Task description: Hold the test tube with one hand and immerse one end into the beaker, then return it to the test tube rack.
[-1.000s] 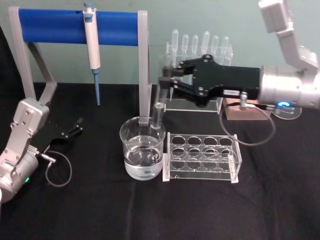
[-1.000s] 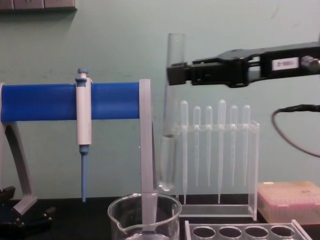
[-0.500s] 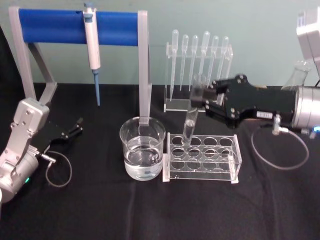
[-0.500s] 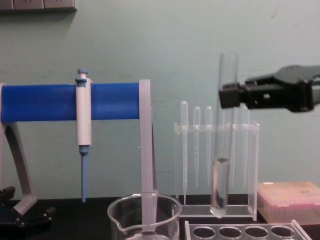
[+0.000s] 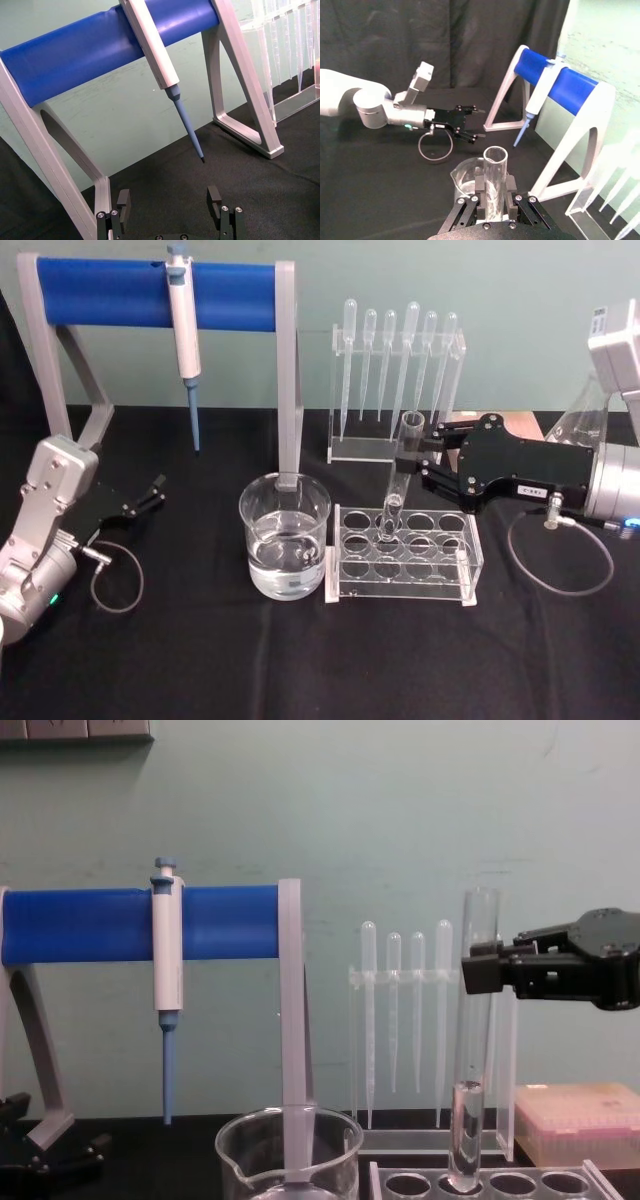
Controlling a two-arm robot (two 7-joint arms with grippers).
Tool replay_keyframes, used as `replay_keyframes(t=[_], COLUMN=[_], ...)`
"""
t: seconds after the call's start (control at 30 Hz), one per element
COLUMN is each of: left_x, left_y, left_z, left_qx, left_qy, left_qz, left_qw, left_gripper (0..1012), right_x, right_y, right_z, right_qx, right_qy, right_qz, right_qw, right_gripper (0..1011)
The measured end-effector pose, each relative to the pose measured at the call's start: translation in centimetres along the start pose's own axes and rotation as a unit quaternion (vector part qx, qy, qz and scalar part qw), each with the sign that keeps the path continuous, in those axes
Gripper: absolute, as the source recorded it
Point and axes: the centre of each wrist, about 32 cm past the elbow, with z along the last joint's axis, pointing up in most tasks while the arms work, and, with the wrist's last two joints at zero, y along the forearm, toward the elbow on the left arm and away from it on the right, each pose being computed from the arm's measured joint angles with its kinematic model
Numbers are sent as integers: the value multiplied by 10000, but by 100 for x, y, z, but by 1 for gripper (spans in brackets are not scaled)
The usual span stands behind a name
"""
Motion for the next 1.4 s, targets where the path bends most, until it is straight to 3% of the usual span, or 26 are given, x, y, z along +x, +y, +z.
replay_keyframes(t=[1.03, 1.4], left_x=[0, 0], left_y=[0, 0], left_z=[0, 0], left_qx=[0, 0], left_qy=[0, 0], left_qz=[0, 1], left_qw=[10000, 10000], left_gripper=[1000, 1000], right_x=[-54, -90], right_y=[67, 69], right_z=[-300, -473], right_qx=[26, 52], right_qy=[77, 200], right_qz=[-161, -174], right_qw=[9998, 9996], right_gripper=[234, 234])
